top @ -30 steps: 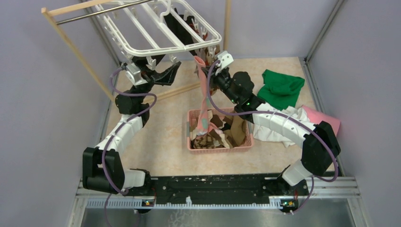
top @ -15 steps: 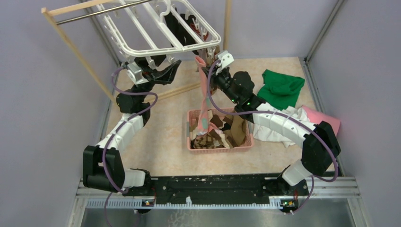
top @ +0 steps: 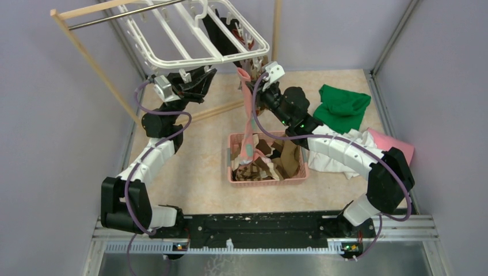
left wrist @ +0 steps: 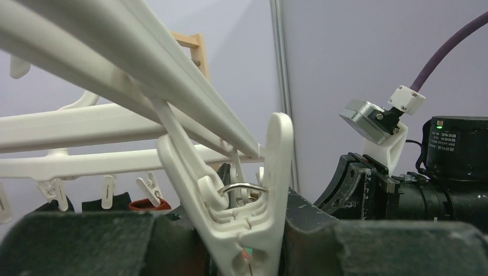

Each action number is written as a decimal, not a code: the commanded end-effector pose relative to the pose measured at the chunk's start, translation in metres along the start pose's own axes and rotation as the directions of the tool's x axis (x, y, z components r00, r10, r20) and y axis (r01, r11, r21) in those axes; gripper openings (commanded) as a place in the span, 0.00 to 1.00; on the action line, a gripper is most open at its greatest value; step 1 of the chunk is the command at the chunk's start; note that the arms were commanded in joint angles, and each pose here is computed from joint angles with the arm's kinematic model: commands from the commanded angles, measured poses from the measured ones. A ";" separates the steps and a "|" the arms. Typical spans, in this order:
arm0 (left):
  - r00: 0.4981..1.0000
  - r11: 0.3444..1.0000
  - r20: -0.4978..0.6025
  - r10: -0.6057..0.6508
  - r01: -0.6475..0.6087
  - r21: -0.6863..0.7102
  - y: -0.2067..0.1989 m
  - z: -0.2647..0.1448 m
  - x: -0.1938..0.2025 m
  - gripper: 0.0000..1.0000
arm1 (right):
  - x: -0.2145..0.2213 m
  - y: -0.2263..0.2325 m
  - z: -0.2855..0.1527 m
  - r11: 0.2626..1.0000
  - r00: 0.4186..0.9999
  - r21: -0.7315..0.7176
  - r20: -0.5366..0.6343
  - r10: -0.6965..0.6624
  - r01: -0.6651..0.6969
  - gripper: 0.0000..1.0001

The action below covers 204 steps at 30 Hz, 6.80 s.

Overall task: Clip the socks to the hanger
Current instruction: Open the clamp at the hanger, then clamp the sock onto the hanger.

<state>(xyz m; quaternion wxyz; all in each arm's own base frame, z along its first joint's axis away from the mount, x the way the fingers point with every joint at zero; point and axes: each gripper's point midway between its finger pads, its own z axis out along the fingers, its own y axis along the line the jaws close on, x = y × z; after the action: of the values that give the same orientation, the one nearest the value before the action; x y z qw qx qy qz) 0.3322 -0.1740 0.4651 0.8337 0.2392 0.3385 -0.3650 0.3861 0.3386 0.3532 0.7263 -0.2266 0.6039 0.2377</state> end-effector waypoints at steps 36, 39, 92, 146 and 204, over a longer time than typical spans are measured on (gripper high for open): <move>0.988 0.996 0.121 -0.091 0.091 0.006 -0.008 0.012 -0.044 0.17 | -0.088 0.071 -0.022 0.810 0.971 -0.586 0.191 0.142 -0.003 0.00; 0.988 0.995 0.122 -0.096 0.095 0.010 -0.008 0.012 -0.044 0.17 | -0.090 0.071 -0.020 0.809 0.969 -0.588 0.192 0.155 -0.013 0.00; 0.989 0.996 0.113 -0.091 0.092 -0.002 -0.006 0.013 -0.043 0.17 | -0.124 0.101 -0.036 0.759 0.946 -0.644 0.294 0.134 0.093 0.00; 0.977 0.989 0.157 -0.142 0.147 -0.019 -0.003 0.012 -0.048 0.31 | -0.146 0.110 -0.018 0.824 0.916 -0.565 0.349 0.197 0.037 0.00; 0.928 0.937 -0.329 -0.173 0.053 -0.344 -0.033 -0.104 0.008 0.98 | -0.116 0.060 -0.027 0.837 0.945 -0.542 0.231 0.232 -0.073 0.00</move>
<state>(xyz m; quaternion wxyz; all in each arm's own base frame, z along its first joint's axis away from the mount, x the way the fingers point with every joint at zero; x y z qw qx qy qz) 0.2770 -0.1311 0.3882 0.7602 0.1243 0.5567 -0.3108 0.3220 0.3824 0.4279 0.6839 -0.3434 0.4492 0.4610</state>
